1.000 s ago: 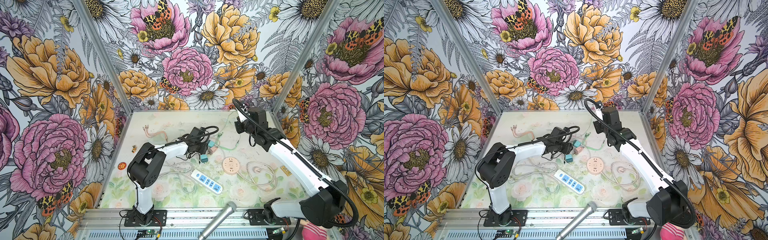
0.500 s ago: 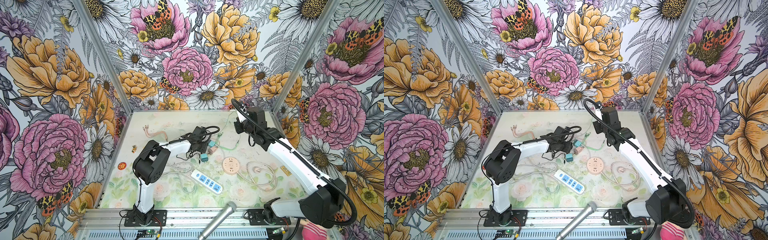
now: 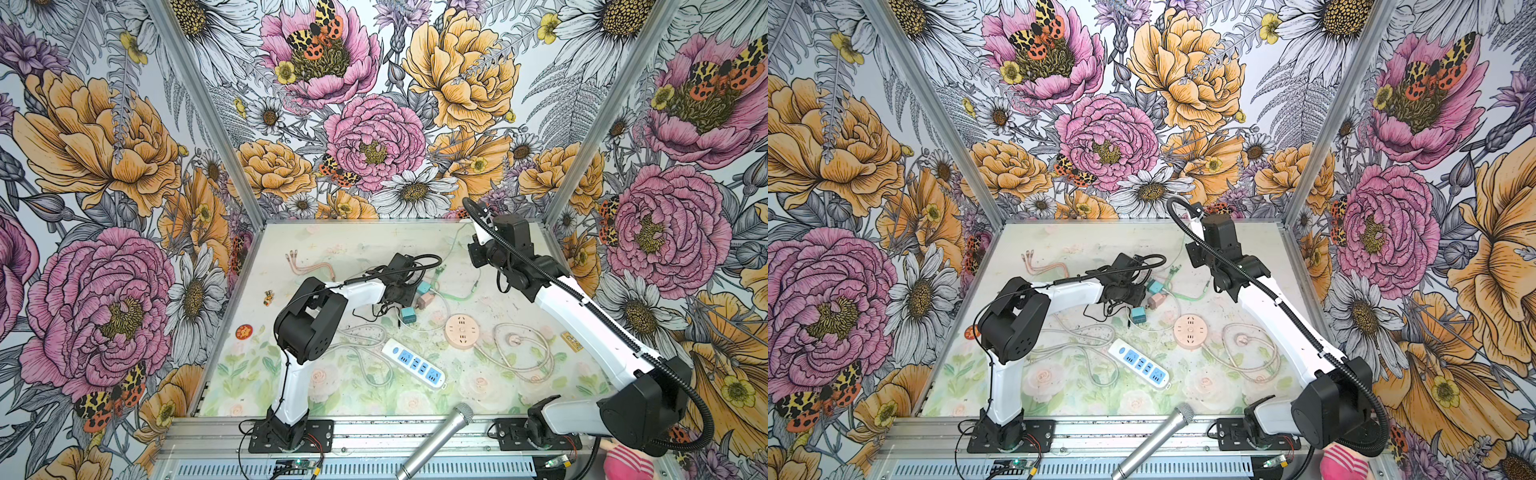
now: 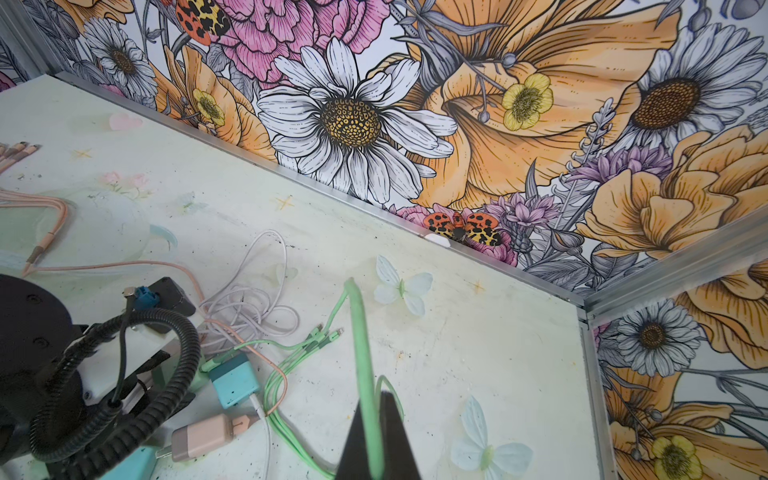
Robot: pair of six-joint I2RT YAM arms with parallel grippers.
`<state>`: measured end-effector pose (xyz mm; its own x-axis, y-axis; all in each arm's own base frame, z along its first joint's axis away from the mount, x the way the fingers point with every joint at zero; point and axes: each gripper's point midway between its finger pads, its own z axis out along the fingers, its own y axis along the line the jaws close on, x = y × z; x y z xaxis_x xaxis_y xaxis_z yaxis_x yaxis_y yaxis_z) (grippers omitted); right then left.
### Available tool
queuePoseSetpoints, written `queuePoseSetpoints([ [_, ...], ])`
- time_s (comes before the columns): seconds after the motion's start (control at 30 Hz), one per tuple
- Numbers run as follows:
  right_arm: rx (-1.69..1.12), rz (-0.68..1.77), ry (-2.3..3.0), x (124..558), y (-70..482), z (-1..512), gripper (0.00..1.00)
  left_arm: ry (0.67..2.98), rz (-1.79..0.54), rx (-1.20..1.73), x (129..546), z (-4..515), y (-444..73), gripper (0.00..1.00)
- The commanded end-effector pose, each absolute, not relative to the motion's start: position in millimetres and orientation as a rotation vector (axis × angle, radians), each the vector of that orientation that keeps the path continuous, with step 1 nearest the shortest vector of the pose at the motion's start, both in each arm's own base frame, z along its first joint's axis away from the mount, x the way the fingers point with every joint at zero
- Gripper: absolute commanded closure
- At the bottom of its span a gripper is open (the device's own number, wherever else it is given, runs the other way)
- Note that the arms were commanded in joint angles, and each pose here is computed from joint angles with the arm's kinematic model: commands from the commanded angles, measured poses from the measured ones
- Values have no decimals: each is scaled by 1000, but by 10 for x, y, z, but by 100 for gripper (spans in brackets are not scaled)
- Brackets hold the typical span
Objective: Insert the plug
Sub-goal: 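Lift the mint-green charger with the left gripper, then raise the charger with the left gripper while the right gripper pulls the cable away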
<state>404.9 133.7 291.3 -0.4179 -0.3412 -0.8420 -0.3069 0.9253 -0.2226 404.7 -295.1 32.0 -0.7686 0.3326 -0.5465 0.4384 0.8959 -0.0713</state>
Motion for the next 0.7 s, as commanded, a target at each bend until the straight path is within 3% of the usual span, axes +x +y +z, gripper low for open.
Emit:
queuePoseSetpoints([
  [0.0,-451,-30,2015,4037,1359,2952,100,2482,-248,590,4107,401,-3023,45],
  [0.07,-448,-33,2015,4033,1348,2954,100,2476,-226,588,4113,408,-3007,47],
  [0.13,-450,-33,2014,4027,1347,2955,100,2469,-225,601,4111,446,-3013,58],
  [0.2,-452,-38,2008,4022,1341,2981,100,2452,-211,601,4120,517,-3004,61],
  [0.37,-454,-87,1986,4013,1276,3063,100,2348,-243,642,4073,1016,-3072,62],
  [0.53,-442,-130,1946,4037,1207,3254,100,2229,-400,664,3953,1659,-3179,61],
  [0.67,-447,-167,1898,4090,1187,3488,100,2194,-527,692,3845,1887,-3251,60],
])
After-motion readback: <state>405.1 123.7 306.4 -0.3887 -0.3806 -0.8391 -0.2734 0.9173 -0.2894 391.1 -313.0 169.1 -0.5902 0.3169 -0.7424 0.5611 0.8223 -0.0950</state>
